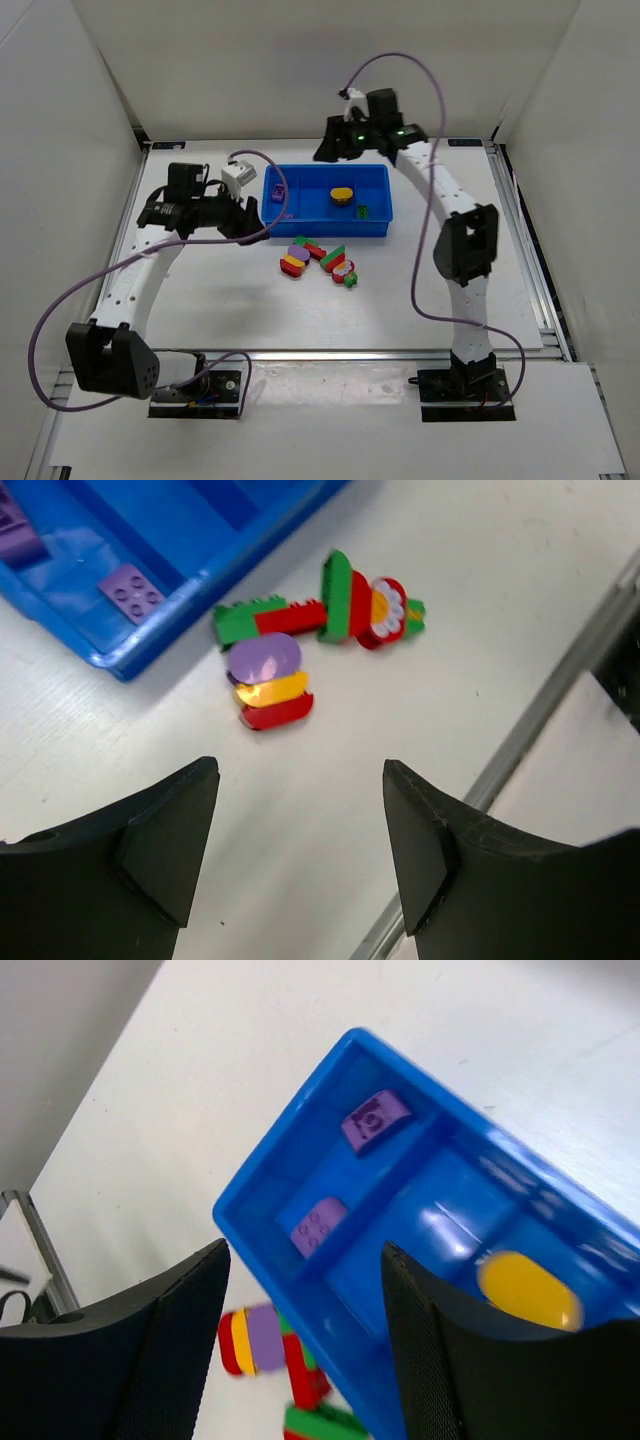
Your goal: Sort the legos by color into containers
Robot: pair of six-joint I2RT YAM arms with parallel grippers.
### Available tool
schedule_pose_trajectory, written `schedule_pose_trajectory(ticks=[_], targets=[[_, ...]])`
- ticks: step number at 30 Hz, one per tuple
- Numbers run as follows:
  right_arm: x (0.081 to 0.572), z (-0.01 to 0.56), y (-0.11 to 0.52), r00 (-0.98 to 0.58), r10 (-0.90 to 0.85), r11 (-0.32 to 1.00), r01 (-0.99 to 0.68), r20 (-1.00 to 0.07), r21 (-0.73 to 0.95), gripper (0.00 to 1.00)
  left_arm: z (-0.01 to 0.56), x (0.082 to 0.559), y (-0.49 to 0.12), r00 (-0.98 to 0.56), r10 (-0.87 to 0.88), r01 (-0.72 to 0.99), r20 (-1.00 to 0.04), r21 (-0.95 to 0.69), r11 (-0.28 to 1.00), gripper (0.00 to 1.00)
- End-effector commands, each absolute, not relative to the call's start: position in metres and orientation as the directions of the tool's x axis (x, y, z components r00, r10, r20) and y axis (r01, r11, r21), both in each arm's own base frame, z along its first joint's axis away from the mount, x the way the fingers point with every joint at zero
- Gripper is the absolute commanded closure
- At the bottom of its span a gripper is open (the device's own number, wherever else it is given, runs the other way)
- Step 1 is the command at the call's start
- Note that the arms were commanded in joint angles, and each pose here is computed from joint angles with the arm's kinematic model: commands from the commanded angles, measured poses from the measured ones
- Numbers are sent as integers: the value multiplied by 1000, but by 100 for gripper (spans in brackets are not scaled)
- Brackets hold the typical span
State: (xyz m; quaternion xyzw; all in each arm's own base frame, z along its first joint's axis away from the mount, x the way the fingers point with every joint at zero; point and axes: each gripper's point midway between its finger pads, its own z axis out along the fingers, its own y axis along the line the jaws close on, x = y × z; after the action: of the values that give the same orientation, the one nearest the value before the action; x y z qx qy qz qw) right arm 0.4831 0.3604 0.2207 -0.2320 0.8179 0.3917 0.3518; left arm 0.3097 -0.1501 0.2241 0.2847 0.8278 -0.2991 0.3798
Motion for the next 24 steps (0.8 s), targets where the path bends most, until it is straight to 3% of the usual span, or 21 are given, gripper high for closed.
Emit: schedule_pose_trajectory(ticks=[1,9,12,17,18,20,21,24], targets=[[471,286,296,-527,-114,556,-736,-842,386,34,221,272,-155,-478,340,811,-810,-258,524,23],[366,259,242,-387,-395,345,-903,-833,256,40,214,259,-178,-427,404,867,-809,-240,437,25],[327,238,225,-415,-454,345,-898,-788,274,40,210,259,-190,-387,446,896,-807,-214,390,25],[270,201,213,-489,-521,447,-855,-699,264,44,207,278,-197,-380,489,893,-785,-175,414,27],[262,178,205,-568,-525,534,-800,-634,275,44,205,282,-197,-378,491,893,-785,-170,416,27],[250,177,210,-558,-518,575,-788,-649,219,45,205,288,-196,-381,490,886,-784,-157,436,27],[245,160,201,-620,-499,658,-726,-605,200,45,207,292,-195,-370,483,884,-794,-140,446,28],[227,149,208,-621,-495,675,-715,-608,180,48,202,295,-192,-374,475,872,-796,-127,473,28]])
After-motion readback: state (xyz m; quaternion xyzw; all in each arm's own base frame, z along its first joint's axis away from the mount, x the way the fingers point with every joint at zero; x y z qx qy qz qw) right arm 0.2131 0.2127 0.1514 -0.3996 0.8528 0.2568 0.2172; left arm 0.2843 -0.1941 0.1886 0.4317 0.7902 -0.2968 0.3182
